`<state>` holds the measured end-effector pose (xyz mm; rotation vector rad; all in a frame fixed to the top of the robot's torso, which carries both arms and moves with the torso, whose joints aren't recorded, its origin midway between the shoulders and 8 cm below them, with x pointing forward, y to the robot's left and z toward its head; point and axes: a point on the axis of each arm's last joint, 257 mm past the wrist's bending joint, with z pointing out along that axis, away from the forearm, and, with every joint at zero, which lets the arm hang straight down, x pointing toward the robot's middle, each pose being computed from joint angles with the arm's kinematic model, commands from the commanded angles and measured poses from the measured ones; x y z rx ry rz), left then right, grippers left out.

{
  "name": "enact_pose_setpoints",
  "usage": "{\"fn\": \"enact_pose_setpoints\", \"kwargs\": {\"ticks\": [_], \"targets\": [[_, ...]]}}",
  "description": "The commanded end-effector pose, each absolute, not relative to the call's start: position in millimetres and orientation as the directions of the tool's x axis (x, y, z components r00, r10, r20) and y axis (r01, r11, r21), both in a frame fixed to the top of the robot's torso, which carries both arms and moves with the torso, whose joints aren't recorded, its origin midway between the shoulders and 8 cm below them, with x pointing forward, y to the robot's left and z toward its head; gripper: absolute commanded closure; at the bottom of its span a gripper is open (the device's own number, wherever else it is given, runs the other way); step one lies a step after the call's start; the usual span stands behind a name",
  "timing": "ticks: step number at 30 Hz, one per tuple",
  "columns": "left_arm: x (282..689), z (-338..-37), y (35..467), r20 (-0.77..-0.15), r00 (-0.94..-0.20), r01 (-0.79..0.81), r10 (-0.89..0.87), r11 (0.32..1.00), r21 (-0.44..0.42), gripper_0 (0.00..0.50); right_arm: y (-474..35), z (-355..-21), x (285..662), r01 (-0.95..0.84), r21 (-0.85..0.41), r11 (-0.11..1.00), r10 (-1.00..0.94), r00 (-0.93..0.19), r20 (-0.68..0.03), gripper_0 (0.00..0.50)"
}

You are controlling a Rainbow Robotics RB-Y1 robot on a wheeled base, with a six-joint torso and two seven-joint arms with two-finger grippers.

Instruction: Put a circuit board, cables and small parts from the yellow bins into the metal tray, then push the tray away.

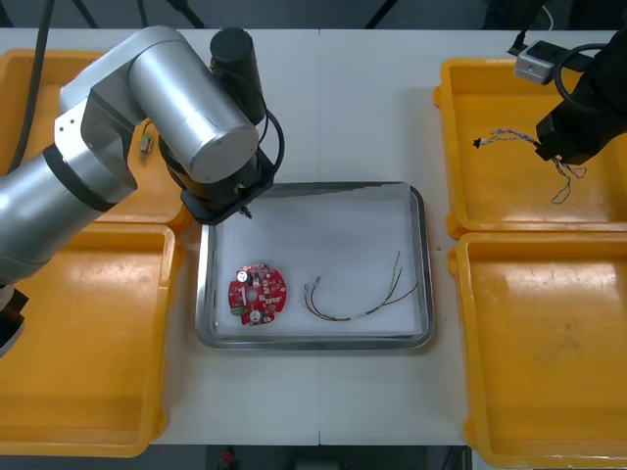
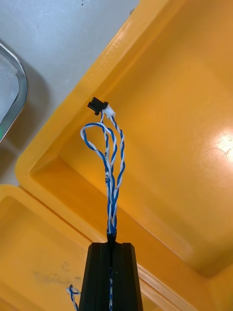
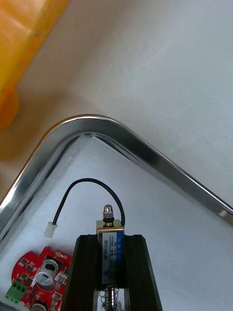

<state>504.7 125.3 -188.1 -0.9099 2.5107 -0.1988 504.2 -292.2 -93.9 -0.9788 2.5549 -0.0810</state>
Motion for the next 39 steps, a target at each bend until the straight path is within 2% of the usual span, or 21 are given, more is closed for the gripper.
{"fn": "enact_pose_setpoints", "kwargs": {"ticks": [1, 7, 13, 19, 22, 23, 24, 25, 26, 27, 35, 39], "targets": [[500, -208, 112, -0.399, -0.692, -0.53, -0.601, 0.799, -0.284, 0.499, -303, -63, 507, -0.583, -0.224, 0.781, -0.62, -0.679, -0.394, 0.5], [492, -226, 110, -0.399, -0.706, -0.524, -0.585, 0.811, -0.261, 0.499, -304, -63, 507, -0.579, -0.224, 0.784, -0.616, -0.682, -0.395, 0.5], [489, -241, 102, -0.383, -0.704, -0.525, -0.599, 0.801, -0.288, 0.498, -303, -63, 507, -0.578, -0.221, 0.785, -0.614, -0.683, -0.395, 0.5], [489, -241, 95, -0.383, -0.697, -0.525, -0.606, 0.795, -0.303, 0.495, -304, -63, 507, -0.577, -0.222, 0.786, -0.614, -0.683, -0.395, 0.5], [491, -240, 93, -0.389, -0.693, -0.523, -0.607, 0.794, -0.309, 0.477, -304, -63, 507, -0.577, -0.222, 0.786, -0.614, -0.683, -0.395, 0.5], [494, -238, 94, -0.408, -0.685, -0.519, -0.604, 0.797, -0.309, 0.374, -303, -63, 507, -0.578, -0.221, 0.785, -0.614, -0.683, -0.395, 0.5], [494, -238, 93, -0.409, -0.683, -0.519, -0.605, 0.797, -0.31, 0.352, -304, -63, 507, -0.577, -0.222, 0.786, -0.614, -0.683, -0.395, 0.5], [496, -237, 94, -0.421, -0.678, -0.516, -0.603, 0.798, -0.311, 0.28, -303, -63, 507, -0.578, -0.221, 0.785, -0.614, -0.683, -0.395, 0.5], [497, -237, 95, -0.431, -0.674, -0.515, -0.6, 0.8, -0.308, 0.232, -304, -63, 507, -0.577, -0.222, 0.786, -0.614, -0.683, -0.395, 0.5], [497, -237, 95, -0.433, -0.673, -0.515, -0.599, 0.8, -0.308, 0.208, -304, -63, 507, -0.577, -0.222, 0.786, -0.614, -0.683, -0.395, 0.5], [503, -231, 100, -0.454, -0.66, -0.511, -0.598, 0.801, -0.311, 0.118, -303, -63, 507, -0.579, -0.22, 0.785, -0.614, -0.682, -0.396, 0.5], [504, -217, 108, -0.47, -0.653, -0.514, -0.594, 0.803, -0.301, 0.086, -303, -63, 507, -0.58, -0.219, 0.785, -0.615, -0.682, -0.396, 0.5]]}}
